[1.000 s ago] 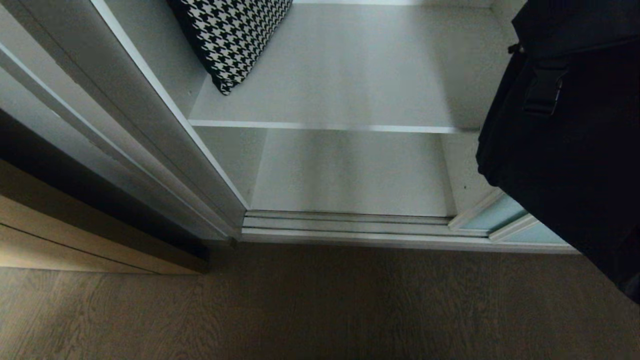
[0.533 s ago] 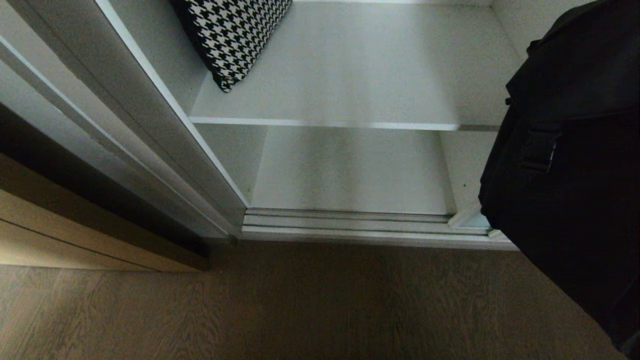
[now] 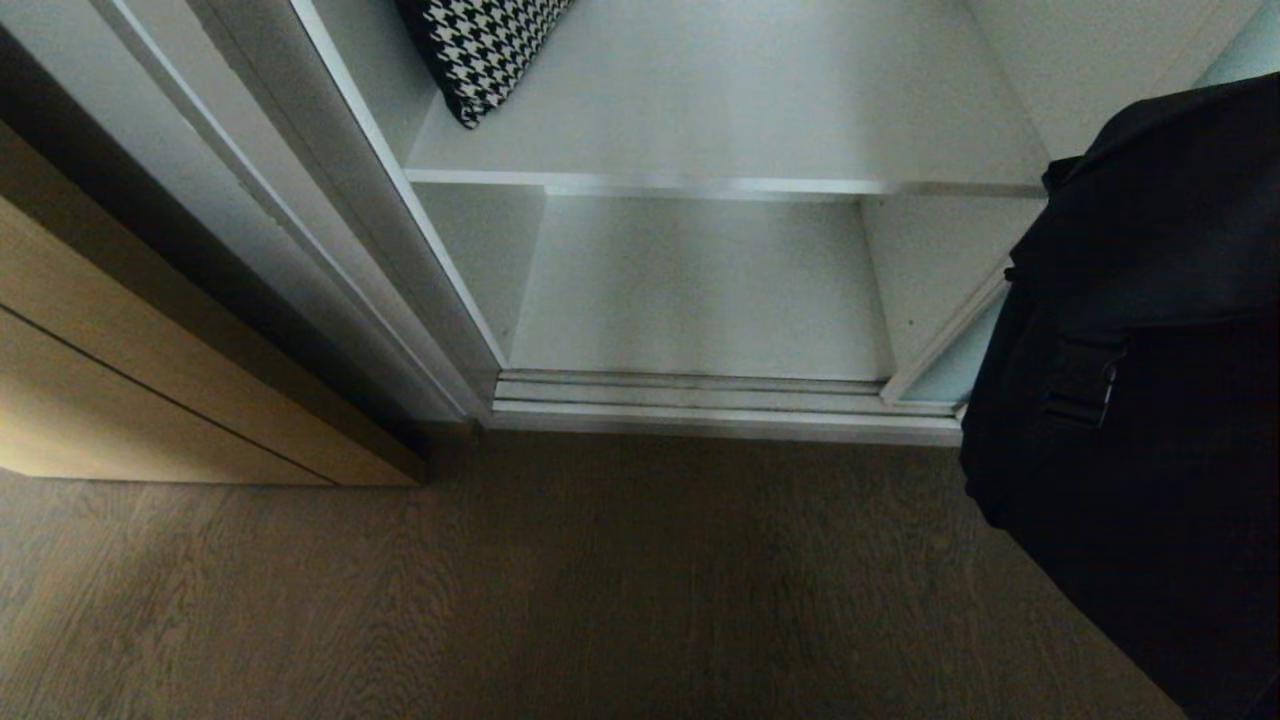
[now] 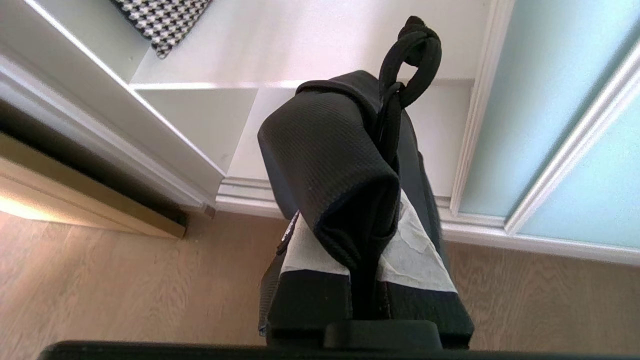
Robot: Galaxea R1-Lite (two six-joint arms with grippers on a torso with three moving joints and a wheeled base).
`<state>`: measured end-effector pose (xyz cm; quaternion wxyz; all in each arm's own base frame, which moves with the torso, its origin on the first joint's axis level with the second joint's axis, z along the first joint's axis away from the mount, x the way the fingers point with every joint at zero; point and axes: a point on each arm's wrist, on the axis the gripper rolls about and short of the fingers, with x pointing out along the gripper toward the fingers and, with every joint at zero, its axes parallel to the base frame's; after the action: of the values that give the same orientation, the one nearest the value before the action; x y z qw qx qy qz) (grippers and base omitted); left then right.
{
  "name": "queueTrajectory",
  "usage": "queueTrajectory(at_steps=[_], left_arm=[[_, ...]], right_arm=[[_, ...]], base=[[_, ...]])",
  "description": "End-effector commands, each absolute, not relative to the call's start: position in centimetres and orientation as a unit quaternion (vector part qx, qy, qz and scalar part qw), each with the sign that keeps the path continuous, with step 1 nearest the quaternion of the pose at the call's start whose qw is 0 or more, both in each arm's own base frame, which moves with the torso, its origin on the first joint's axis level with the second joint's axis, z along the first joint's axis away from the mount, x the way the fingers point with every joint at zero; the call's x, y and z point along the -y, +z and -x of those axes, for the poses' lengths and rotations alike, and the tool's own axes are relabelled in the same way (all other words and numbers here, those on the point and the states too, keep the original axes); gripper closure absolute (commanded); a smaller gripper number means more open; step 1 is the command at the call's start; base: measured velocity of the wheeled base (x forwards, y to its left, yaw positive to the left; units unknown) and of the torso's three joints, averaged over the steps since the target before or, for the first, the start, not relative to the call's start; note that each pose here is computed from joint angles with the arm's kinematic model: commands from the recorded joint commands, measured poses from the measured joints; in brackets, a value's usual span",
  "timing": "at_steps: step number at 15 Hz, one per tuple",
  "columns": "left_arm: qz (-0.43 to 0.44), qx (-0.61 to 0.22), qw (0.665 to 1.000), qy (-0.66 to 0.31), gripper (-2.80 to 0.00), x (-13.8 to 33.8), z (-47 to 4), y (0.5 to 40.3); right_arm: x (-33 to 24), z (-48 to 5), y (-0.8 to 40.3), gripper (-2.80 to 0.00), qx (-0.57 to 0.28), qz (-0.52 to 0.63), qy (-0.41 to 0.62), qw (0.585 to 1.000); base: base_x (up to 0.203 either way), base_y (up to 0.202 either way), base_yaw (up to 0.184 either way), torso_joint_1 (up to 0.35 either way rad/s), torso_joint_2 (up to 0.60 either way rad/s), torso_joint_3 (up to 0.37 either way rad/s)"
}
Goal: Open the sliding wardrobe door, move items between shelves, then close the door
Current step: Place the bag on the lower shelf
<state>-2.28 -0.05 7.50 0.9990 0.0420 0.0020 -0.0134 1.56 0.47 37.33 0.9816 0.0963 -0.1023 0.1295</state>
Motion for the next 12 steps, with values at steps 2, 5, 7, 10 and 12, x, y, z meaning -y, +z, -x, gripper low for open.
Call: queueTrajectory(at_steps=[2,5,7,10,12], left_arm=[[-0.042,-0.002,0.999,-0.013,0.00,0.05,2.28,7.50],[-0.038,-0.003,0.999,-0.012,0.00,0.04,2.28,7.47],[-0.033,-0.003,0.999,-0.011,0.00,0.04,2.28,7.49],[-0.026,-0.003,1.000,-0.011,0.00,0.04,2.27,7.50],[-0.028,-0.002,1.000,-0.012,0.00,0.04,2.28,7.50]], right_arm=[[-0.48,-1.59,37.00,0.00,0.097,-0.097,0.130,0.982],[-0.49,-1.73,36.85,0.00,0.094,-0.097,0.130,0.982],[-0.53,-2.00,36.84,0.00,0.090,-0.097,0.132,0.982],[-0.57,-2.30,36.62,0.00,0.083,-0.097,0.134,0.983],[-0.59,-2.44,36.30,0.00,0.078,-0.097,0.133,0.983]], base=[[-0.060,0.000,-0.002,-0.003,0.00,0.004],[0.000,0.000,0.000,0.000,0.00,0.000],[0.000,0.000,0.000,0.000,0.00,0.000],[0.000,0.000,0.000,0.000,0.00,0.000],[0.000,0.000,0.000,0.000,0.00,0.000]])
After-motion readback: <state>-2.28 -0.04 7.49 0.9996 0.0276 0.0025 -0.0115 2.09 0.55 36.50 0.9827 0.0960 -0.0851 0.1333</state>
